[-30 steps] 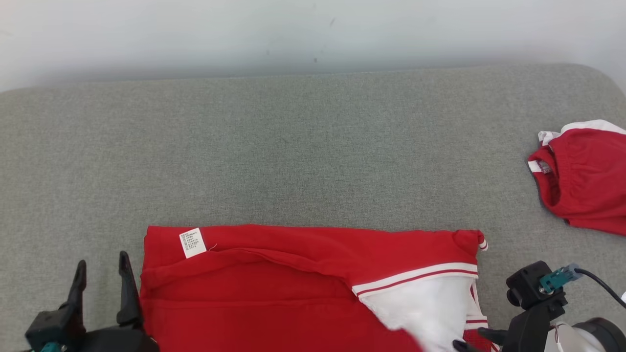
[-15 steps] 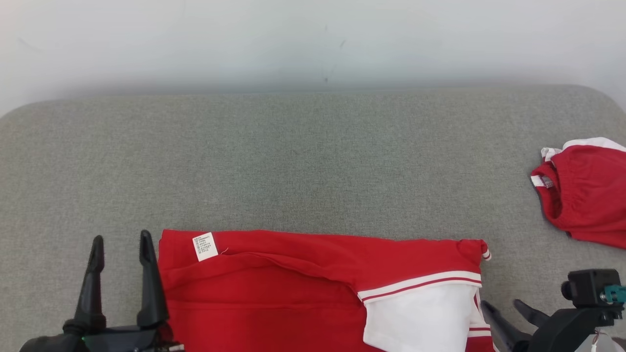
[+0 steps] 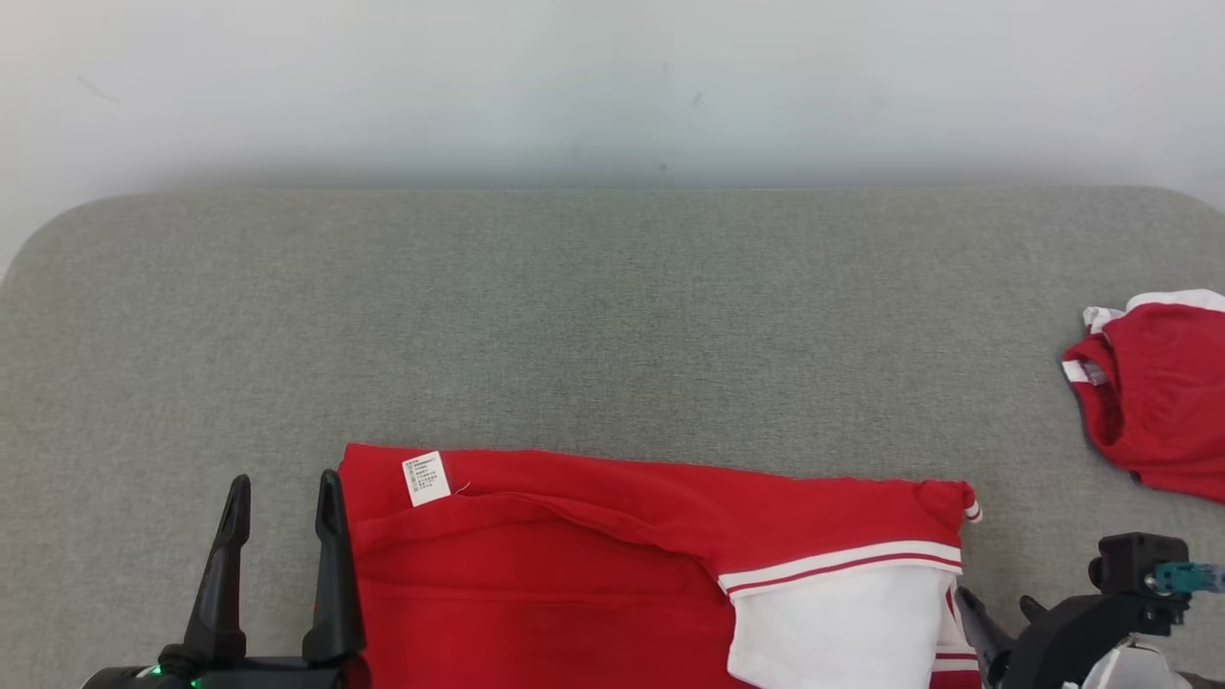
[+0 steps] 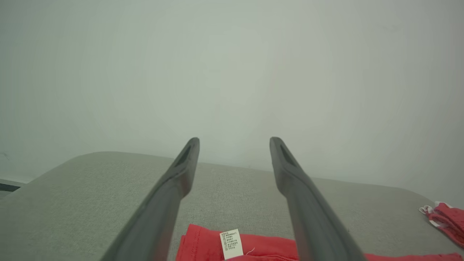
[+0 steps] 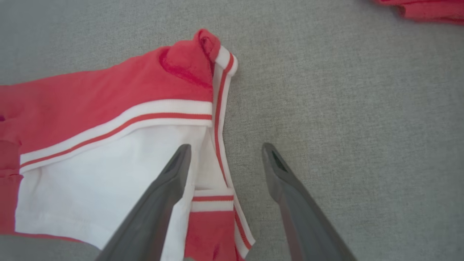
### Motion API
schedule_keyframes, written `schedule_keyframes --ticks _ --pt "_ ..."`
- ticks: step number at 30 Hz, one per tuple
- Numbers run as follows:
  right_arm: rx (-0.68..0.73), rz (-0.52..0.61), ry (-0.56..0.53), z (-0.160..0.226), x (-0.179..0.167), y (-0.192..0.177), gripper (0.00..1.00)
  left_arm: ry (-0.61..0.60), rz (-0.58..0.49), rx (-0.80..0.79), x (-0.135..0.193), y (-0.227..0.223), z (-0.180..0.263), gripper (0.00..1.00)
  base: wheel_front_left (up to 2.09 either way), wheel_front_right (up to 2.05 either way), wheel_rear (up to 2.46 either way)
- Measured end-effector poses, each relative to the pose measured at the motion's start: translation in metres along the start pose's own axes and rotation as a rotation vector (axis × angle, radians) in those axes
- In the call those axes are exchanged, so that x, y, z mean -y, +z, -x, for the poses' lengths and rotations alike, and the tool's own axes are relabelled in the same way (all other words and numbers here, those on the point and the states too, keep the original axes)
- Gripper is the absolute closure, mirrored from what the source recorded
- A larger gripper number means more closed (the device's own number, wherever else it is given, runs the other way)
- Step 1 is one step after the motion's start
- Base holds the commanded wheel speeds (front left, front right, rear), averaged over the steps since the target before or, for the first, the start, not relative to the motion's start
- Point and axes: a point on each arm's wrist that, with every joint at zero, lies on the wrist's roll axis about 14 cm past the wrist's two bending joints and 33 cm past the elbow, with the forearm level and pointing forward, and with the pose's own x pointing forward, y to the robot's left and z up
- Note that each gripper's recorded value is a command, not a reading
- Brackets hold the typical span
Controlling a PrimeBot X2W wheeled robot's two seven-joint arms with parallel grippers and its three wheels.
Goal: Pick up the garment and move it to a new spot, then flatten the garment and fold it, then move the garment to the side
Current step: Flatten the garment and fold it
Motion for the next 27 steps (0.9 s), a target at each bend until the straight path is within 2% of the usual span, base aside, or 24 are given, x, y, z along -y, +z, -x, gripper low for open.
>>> schedule_keyframes --ticks 18,24,26,27 --pt "-0.199 0.051 0.029 -0.039 -0.018 -0.03 0.0 0.068 0.0 -0.027 -0.021 -0.006 0.011 0.0 0.0 0.0 0.0" --pt "-0.205 0.068 0.041 -0.045 -0.024 -0.028 0.0 0.09 -0.008 -0.045 -0.028 -0.011 0.011 0.0 0.0 0.0 0.0" --pt "-0.201 0.077 0.046 -0.047 -0.026 -0.025 0.32 0.092 -0.008 -0.055 -0.029 -0.015 0.011 0.0 0.0 0.0 0.0" --pt "-0.196 0.078 0.048 -0.048 -0.027 -0.024 0.57 0.092 -0.007 -0.063 -0.029 -0.018 0.01 0.0 0.0 0.0 0.0"
